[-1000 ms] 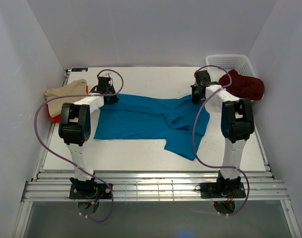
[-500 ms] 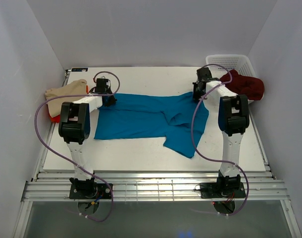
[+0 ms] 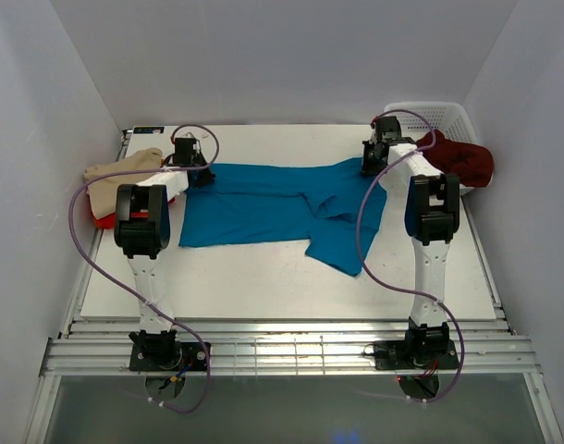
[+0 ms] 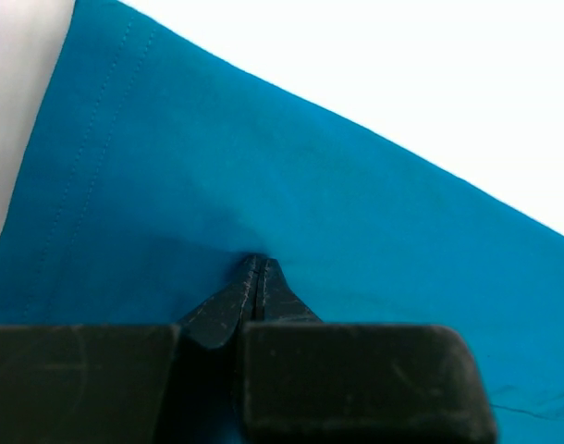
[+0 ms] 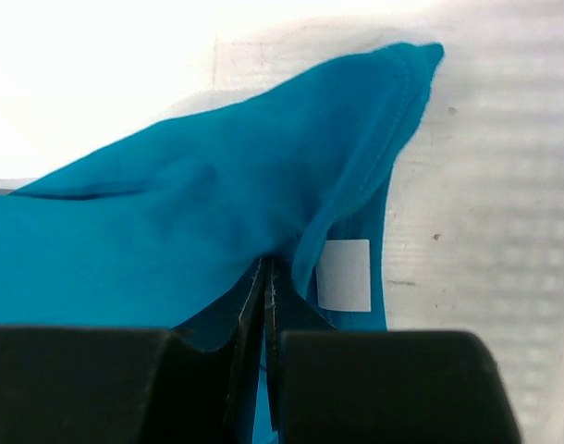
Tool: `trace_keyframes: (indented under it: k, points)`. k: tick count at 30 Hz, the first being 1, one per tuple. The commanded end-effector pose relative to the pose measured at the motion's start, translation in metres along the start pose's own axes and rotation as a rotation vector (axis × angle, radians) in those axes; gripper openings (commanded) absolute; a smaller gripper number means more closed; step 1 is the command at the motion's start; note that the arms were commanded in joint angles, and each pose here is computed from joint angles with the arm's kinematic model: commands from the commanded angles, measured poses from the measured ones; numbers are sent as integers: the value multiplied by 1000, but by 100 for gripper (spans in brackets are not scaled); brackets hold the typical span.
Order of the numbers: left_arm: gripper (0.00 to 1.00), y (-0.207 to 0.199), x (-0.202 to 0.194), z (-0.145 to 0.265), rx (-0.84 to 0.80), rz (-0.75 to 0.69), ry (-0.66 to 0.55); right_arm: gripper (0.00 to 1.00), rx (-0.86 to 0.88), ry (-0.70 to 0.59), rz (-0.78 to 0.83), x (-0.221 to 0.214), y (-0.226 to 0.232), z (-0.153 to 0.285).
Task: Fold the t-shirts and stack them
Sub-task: Fold the flattened tshirt in 1/3 of the way
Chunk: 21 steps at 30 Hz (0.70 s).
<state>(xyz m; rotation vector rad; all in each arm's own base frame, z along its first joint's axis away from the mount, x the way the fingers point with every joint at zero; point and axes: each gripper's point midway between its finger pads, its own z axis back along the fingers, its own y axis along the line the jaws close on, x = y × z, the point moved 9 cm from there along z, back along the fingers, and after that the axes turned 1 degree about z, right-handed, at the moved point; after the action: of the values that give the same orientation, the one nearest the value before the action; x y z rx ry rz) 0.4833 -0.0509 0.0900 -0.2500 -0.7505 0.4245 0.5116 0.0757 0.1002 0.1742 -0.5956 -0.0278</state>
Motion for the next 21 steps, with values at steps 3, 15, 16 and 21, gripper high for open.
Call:
trace_keyframes:
  k: [3,15,16,21]
  points:
    - [10,-10,19,-7,-87,-68,-3,11,86,-181,71,20,6,51]
    - [42,-53,65,24,-142,-141,-174,38,265,-249,192,-4,64,140]
    - [42,-58,67,32,-147,-142,-189,38,272,-222,195,-12,66,135]
    - [42,-83,55,61,-199,-145,-201,37,391,-123,200,-36,88,114]
